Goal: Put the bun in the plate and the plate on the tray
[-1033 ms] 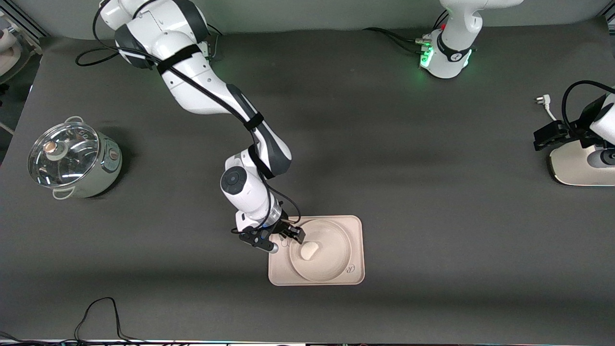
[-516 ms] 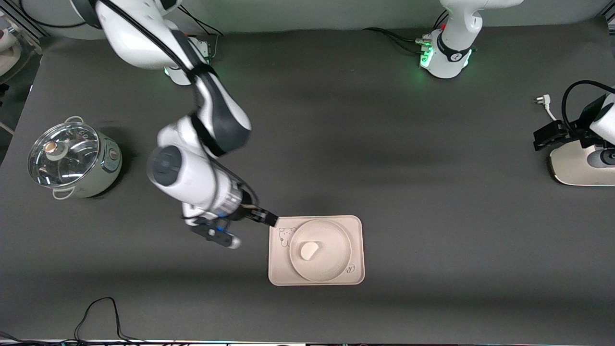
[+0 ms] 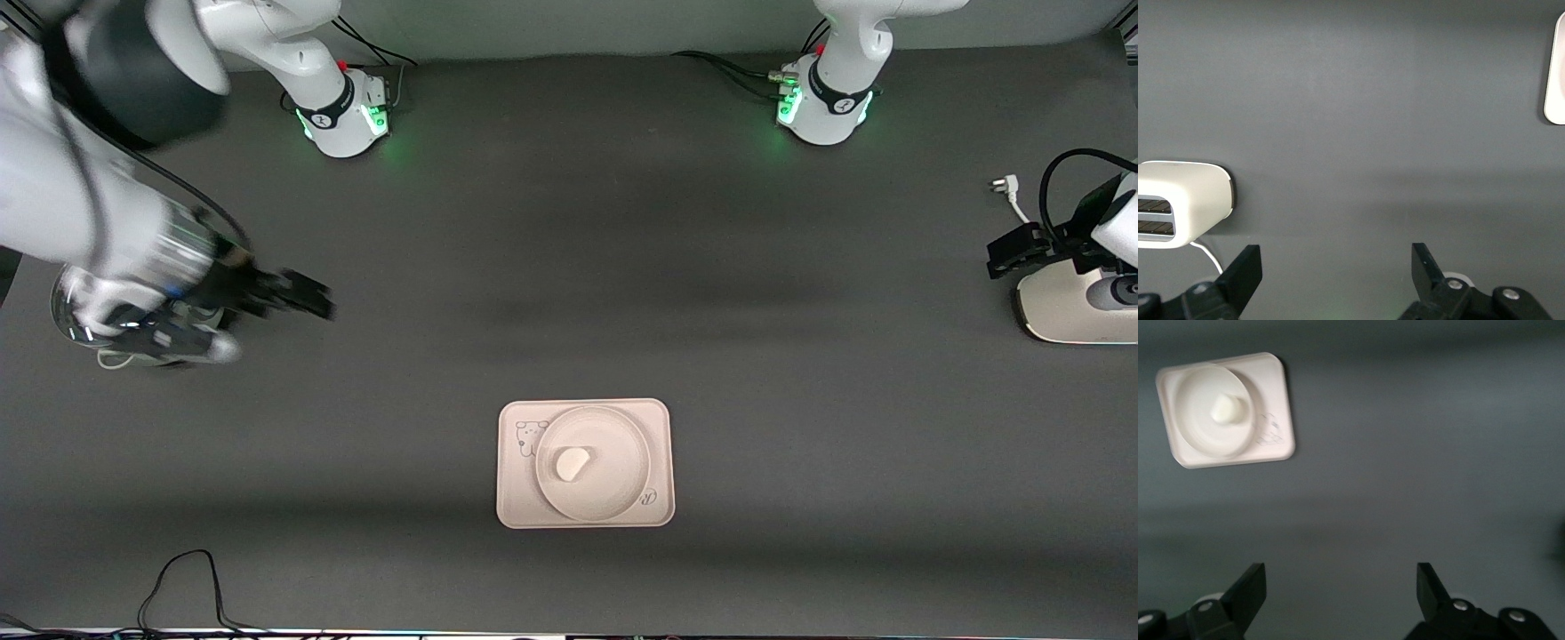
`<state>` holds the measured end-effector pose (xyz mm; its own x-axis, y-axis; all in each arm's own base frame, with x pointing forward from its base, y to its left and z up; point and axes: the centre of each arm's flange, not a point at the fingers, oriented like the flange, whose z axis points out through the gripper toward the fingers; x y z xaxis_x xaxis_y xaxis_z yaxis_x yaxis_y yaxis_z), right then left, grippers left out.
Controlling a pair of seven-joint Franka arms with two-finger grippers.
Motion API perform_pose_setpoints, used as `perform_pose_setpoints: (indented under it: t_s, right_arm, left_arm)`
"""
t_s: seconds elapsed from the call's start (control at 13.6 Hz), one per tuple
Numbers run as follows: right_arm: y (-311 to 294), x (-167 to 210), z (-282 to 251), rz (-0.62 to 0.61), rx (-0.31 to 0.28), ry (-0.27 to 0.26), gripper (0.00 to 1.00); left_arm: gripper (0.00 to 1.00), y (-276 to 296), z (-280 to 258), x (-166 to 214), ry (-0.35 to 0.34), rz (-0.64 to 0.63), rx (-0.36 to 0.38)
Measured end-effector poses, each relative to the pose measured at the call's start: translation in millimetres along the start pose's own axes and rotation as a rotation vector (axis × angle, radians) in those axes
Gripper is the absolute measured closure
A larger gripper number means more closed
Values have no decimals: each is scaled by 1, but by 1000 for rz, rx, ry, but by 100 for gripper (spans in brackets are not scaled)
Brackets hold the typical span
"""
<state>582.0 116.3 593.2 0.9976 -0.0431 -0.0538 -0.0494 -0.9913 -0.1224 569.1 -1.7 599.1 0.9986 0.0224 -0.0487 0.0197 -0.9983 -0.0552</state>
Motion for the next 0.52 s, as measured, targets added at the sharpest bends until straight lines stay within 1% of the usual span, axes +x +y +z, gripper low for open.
perform_pose_setpoints:
  t_s: [0.15, 0.22, 0.37, 0.52]
  right_arm:
    - [48, -17, -20, -79, -47, -4, 0]
    - [69, -17, -22, -97, -58, -4, 0]
    - [112, -13, -18, -101, -61, -18, 0]
    - [134, -13, -15, -88, -65, -28, 0]
  left_arm:
    - [0, 0, 0, 0, 0, 0, 0]
    - [0, 0, 0, 0, 0, 0, 0]
    - [0, 0, 0, 0, 0, 0, 0]
    - [0, 0, 0, 0, 0, 0, 0]
